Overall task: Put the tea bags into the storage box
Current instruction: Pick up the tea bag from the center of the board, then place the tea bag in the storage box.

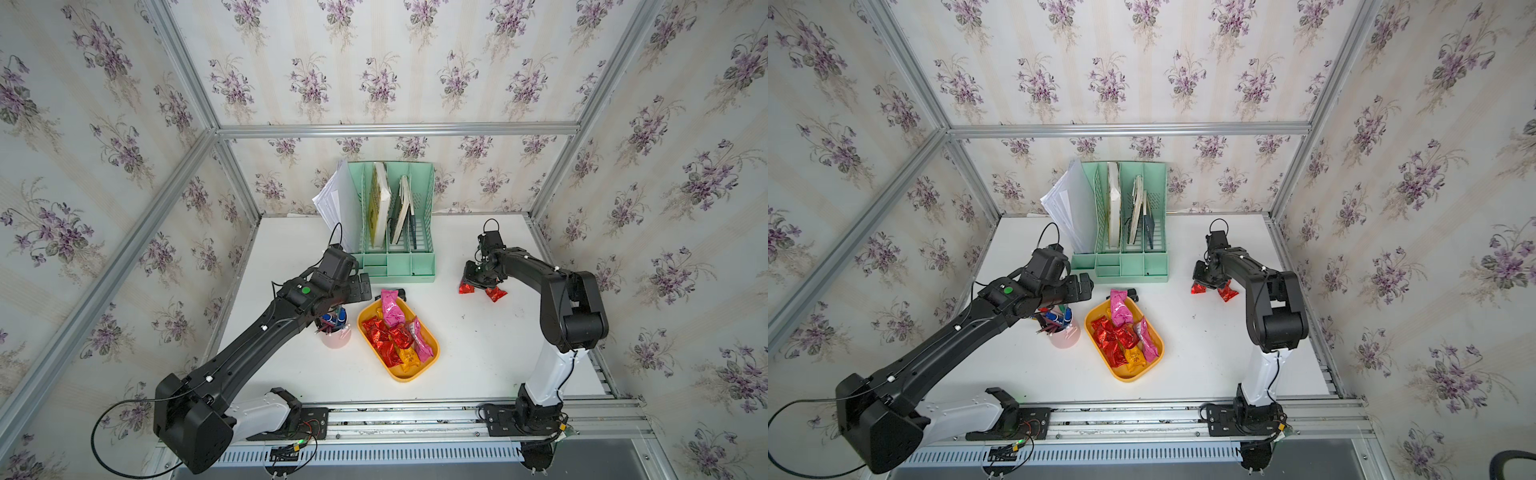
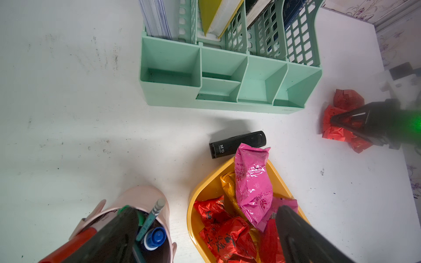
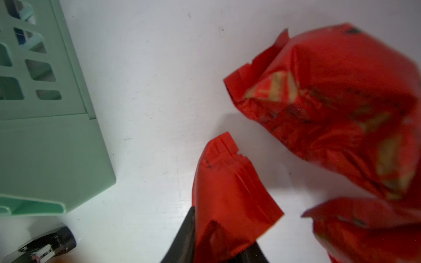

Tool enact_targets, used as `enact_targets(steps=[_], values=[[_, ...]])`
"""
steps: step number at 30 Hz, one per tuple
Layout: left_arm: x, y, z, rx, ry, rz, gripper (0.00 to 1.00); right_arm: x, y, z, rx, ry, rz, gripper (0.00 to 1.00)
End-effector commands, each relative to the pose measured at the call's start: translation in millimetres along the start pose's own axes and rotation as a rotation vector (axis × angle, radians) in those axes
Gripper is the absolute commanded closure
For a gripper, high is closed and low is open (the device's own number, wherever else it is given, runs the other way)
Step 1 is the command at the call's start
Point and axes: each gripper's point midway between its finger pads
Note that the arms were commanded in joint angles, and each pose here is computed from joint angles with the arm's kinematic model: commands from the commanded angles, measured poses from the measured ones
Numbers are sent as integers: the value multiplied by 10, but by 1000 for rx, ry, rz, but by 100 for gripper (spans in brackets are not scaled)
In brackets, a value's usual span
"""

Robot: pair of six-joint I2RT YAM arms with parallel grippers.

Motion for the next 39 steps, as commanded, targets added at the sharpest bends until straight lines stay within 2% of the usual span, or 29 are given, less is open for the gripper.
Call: enact_targets(steps=[1,4,8,12,15,22,28,35,39], values=[[-28,-35,67,-4,-24,-15,1,-215,-9,231,-39,-78,-33,75],[-47,-70,94,-5,-29,-23,1,-440,105,570,-139,-139,-49,75],[-60,-101,129,-13,-29,-26,1,-688,456,1148,-307,-225,-43,76],[-79,-118,139,-17,-20,-18,1,-906,964,1621,-447,-298,-21,77],[-90,-121,143,-13,-14,-15,1,-1067,1361,1840,-574,-298,-43,77],[-115,-95,100,6,23,14,1,-1291,2049,1969,-584,-375,-43,79],[-157,-25,82,36,44,46,1,-1192,2553,2031,-639,-379,-11,81],[-273,71,150,29,53,40,1,-904,2701,1947,-664,-333,-26,81],[-341,124,169,25,61,47,1,-772,2679,1859,-677,-271,-34,77]])
Point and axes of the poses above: each gripper's point midway between its finger pads, its own x axis out along the fingers, its own z axis along the line the jaws close on, y = z × x, and after that the axes turned 3 degrees about -x, right-handed
